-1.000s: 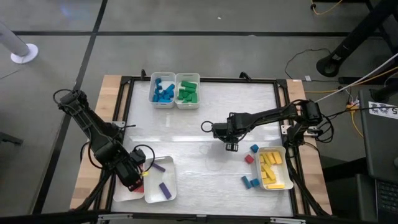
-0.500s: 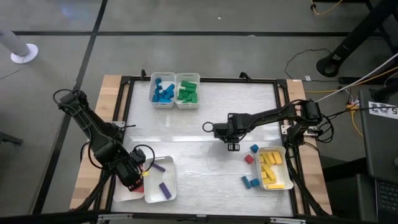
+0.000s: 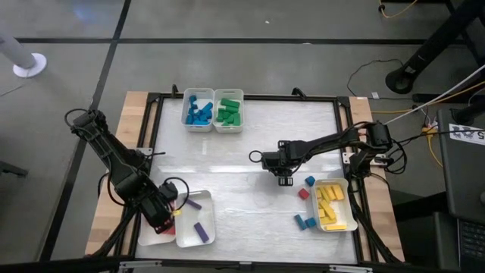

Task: Sort blocks
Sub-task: Put the yellow block into the bottom right white bin

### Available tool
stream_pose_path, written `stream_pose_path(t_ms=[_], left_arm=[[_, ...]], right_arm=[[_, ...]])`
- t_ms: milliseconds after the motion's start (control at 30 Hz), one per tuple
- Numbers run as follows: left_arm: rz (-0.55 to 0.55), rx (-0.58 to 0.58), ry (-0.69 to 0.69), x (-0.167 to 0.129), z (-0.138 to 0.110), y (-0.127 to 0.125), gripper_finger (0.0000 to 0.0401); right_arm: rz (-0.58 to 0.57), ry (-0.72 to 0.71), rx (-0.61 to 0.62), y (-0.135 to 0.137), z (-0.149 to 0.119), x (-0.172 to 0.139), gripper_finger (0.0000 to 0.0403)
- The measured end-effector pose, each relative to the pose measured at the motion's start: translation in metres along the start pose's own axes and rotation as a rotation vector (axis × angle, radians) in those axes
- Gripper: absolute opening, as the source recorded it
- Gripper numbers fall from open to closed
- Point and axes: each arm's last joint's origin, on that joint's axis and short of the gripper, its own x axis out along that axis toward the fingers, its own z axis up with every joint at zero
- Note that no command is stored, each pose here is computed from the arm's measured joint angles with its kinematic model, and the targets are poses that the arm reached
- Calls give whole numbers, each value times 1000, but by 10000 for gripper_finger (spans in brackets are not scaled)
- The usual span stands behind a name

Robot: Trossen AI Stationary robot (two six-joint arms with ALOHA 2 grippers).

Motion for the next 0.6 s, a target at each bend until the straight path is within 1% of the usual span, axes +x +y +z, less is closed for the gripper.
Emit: stream_pose_path(t_ms=[67,200,333,400,467,600], left_arm=[[-2,22,0,0,0,0,180],[-3,45,0,0,0,0,180],[-5,78,-21,0,1,-1,180],[-7,109,-58,0,2,-2,180],[-28,151,-108,0,4,-4,180],[-74,269,-246,-2,8,-12,180]], right_arm=[[3,-9,1,0,1,0,171],[29,-39,6,1,4,-1,133],[46,-47,7,2,5,-1,129],[63,-40,10,2,4,-2,129],[93,2,9,2,3,-5,129],[120,61,17,3,6,-23,131]])
